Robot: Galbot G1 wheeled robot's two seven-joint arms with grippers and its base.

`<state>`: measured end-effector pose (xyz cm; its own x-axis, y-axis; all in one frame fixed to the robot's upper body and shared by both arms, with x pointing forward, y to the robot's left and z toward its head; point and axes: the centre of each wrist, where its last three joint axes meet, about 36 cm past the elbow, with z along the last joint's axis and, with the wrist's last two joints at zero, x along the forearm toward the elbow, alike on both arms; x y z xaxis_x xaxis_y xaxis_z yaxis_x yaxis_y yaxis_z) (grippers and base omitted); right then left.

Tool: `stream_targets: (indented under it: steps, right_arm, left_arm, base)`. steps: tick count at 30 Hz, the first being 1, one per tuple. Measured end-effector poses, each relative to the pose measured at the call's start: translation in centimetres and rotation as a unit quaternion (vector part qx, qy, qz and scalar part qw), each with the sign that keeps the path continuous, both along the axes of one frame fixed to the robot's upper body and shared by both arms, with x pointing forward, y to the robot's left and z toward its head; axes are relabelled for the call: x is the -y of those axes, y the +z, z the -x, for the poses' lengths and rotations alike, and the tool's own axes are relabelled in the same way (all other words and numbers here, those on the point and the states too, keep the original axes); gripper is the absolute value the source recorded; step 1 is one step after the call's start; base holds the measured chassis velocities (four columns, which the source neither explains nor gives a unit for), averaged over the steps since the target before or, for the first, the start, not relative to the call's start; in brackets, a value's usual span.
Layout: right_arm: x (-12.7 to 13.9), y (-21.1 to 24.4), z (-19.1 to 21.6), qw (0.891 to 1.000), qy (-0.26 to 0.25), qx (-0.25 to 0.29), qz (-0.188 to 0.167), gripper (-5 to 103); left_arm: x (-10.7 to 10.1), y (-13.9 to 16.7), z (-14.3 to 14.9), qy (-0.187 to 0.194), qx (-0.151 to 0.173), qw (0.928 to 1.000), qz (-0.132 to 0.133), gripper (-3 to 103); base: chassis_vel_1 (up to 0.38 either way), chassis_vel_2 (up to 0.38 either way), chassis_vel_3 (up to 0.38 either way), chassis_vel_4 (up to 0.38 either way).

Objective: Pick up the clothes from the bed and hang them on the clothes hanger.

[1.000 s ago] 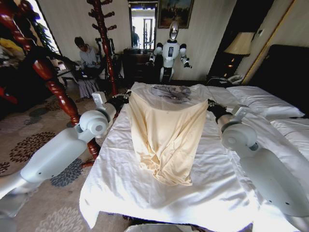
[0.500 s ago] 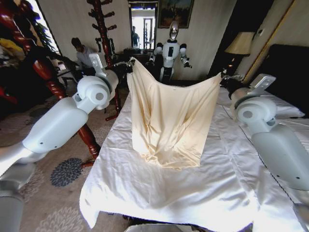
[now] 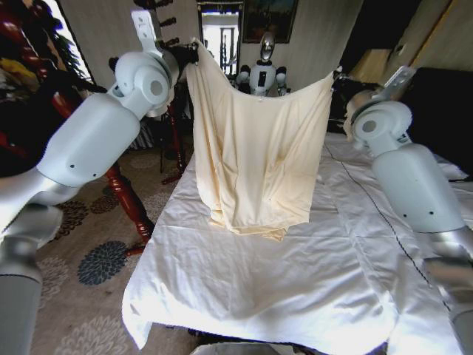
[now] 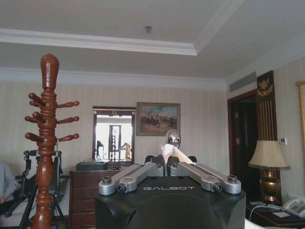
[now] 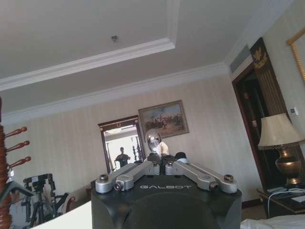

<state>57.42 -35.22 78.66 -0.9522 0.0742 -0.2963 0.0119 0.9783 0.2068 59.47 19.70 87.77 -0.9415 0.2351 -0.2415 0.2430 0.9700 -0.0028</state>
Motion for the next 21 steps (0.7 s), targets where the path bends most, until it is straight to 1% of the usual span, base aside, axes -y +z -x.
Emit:
stream_targets:
  steps: [2,3,5,7,8,9,11,13,16,17,20,21]
  right_arm:
    - [1.0,0.8,-0.3,1.0,-0.011,0.009,-0.006,1]
    - [1.0,0.8,-0.3,1.0,-0.011,0.009,-0.006,1]
    - [1.3,2.4,-1.3,1.0,-0.011,0.019,-0.004,1]
    - [1.2,3.2,-1.5,1.0,-0.01,0.024,-0.004,1]
    - [0.8,5.3,-2.1,0.999,-0.002,0.037,-0.004,1]
    - [0.4,6.5,-2.3,0.999,0.006,0.042,-0.006,1]
    - [-0.3,7.4,-2.4,0.999,0.02,0.042,-0.01,1]
    - [-0.4,7.4,-2.3,0.999,0.023,0.04,-0.009,1]
    - [0.2,5.1,-1.0,0.999,0.021,0.024,-0.002,1]
    - [0.2,5.1,-1.0,0.999,0.021,0.024,-0.002,1]
    - [1.7,2.1,1.9,1.0,0.015,0.005,0.007,1]
    - [2.6,1.7,4.4,1.0,0.011,0.004,0.02,1]
  left_arm:
    - [-0.9,1.0,0.0,0.008,0.008,0.9999,0.002,1]
    - [-0.9,1.0,0.0,0.008,0.008,0.9999,0.002,1]
    - [-1.1,2.4,-0.4,0.014,0.016,0.9998,0.002,1]
    - [-1.1,2.9,-0.6,0.015,0.019,0.9997,0.002,1]
    - [-1.1,4.1,-0.9,0.017,0.025,0.9995,0.002,1]
    - [-1.1,4.9,-1.2,0.02,0.031,0.9993,0.002,1]
    - [-0.9,5.8,-1.4,0.021,0.035,0.9992,0.002,1]
    - [-0.8,5.9,-1.5,0.022,0.035,0.9991,0.0,1]
    - [-0.8,4.7,-0.8,0.023,0.033,0.9991,-0.012,1]
    - [-0.8,4.7,-0.8,0.023,0.033,0.9991,-0.012,1]
    - [-1.5,2.9,0.9,0.022,0.027,0.9991,-0.022,1]
    - [-1.9,2.2,2.1,0.02,0.026,0.9991,-0.028,1]
  base:
    - [0.0,0.0,0.0,0.0]
    - [0.0,0.0,0.0,0.0]
    - [0.0,0.0,0.0,0.0]
    - [0.0,0.0,0.0,0.0]
    - [0.0,0.0,0.0,0.0]
    - [0.0,0.0,0.0,0.0]
    - [0.0,0.0,0.0,0.0]
    - [0.0,0.0,0.0,0.0]
    - [0.0,0.0,0.0,0.0]
    - [0.0,0.0,0.0,0.0]
    - [0.0,0.0,0.0,0.0]
    - [0.0,0.0,0.0,0.0]
